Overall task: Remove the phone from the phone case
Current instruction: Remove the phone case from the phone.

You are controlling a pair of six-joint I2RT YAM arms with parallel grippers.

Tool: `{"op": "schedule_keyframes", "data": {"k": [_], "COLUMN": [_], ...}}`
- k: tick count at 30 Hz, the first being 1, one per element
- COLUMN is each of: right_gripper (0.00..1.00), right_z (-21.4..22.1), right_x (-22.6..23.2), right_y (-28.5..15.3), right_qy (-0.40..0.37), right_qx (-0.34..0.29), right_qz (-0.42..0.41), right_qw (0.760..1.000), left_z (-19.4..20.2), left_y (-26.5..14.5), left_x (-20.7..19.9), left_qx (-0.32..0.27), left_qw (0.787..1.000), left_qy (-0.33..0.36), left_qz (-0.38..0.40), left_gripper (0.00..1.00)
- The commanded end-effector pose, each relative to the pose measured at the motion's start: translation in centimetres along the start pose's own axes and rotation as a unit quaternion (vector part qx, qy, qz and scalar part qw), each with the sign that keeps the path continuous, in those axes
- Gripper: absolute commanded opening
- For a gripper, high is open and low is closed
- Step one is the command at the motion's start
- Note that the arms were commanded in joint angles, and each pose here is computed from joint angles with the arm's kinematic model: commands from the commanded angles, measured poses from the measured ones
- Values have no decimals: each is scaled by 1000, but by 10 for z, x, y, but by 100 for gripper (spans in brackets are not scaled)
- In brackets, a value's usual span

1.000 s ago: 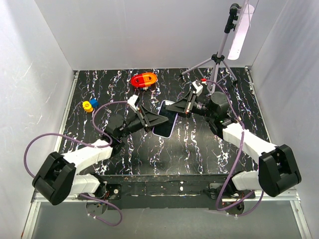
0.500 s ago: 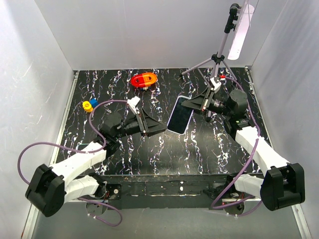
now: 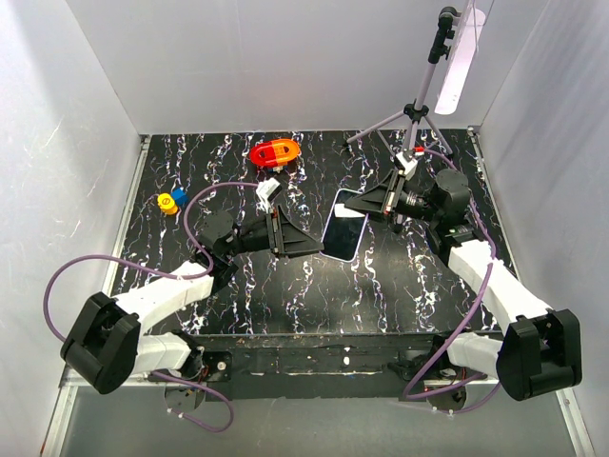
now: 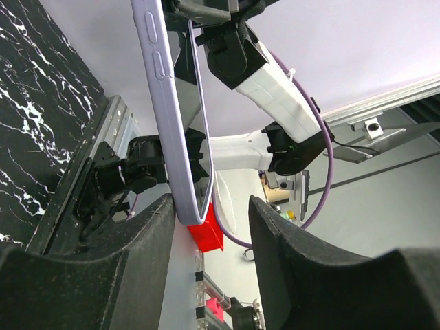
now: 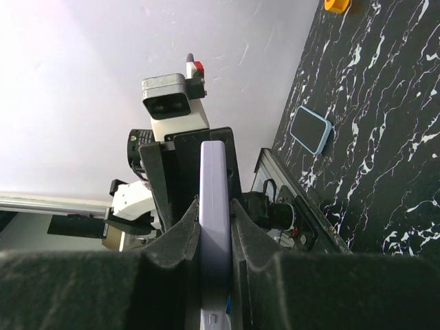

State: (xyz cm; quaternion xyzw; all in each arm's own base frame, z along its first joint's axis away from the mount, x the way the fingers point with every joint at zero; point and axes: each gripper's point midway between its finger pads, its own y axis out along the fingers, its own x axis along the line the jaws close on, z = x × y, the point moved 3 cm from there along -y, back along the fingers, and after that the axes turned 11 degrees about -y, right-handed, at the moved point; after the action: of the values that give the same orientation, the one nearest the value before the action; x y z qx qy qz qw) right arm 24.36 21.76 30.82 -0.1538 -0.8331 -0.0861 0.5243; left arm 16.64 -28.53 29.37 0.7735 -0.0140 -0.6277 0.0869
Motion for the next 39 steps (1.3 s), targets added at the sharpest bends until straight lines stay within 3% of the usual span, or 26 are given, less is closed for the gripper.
{"op": "schedule_keyframes", "data": {"k": [1, 16, 22, 26, 34, 39], "right_gripper": [1, 1, 1, 1, 1, 1], "right_z": [-19, -20, -19, -19, -4, 5], "right_x": [25, 20, 17, 12, -2, 9], "right_y": [2, 5, 5, 7, 21, 26], "right_qy": [-33, -20, -11, 10, 82, 100], "right_qx": [-25, -25, -23, -16, 28, 37], "right_qz": [-23, -27, -24, -11, -19, -56], "right_qw": [999, 999, 999, 1000, 996, 993], "left_z": [8, 8, 10, 18, 25, 19], "left_y": [2, 6, 7, 2, -5, -4], "left_x": [-23, -26, -35, -55, -85, -91], "left_qx": [39, 53, 69, 74, 74, 49], "left_qw": [998, 997, 993, 983, 945, 934], "left_qy": [34, 41, 62, 126, 300, 335], "left_qz": [34, 44, 69, 110, 110, 112], "left_gripper": [45, 30, 14, 0, 0, 0]}}
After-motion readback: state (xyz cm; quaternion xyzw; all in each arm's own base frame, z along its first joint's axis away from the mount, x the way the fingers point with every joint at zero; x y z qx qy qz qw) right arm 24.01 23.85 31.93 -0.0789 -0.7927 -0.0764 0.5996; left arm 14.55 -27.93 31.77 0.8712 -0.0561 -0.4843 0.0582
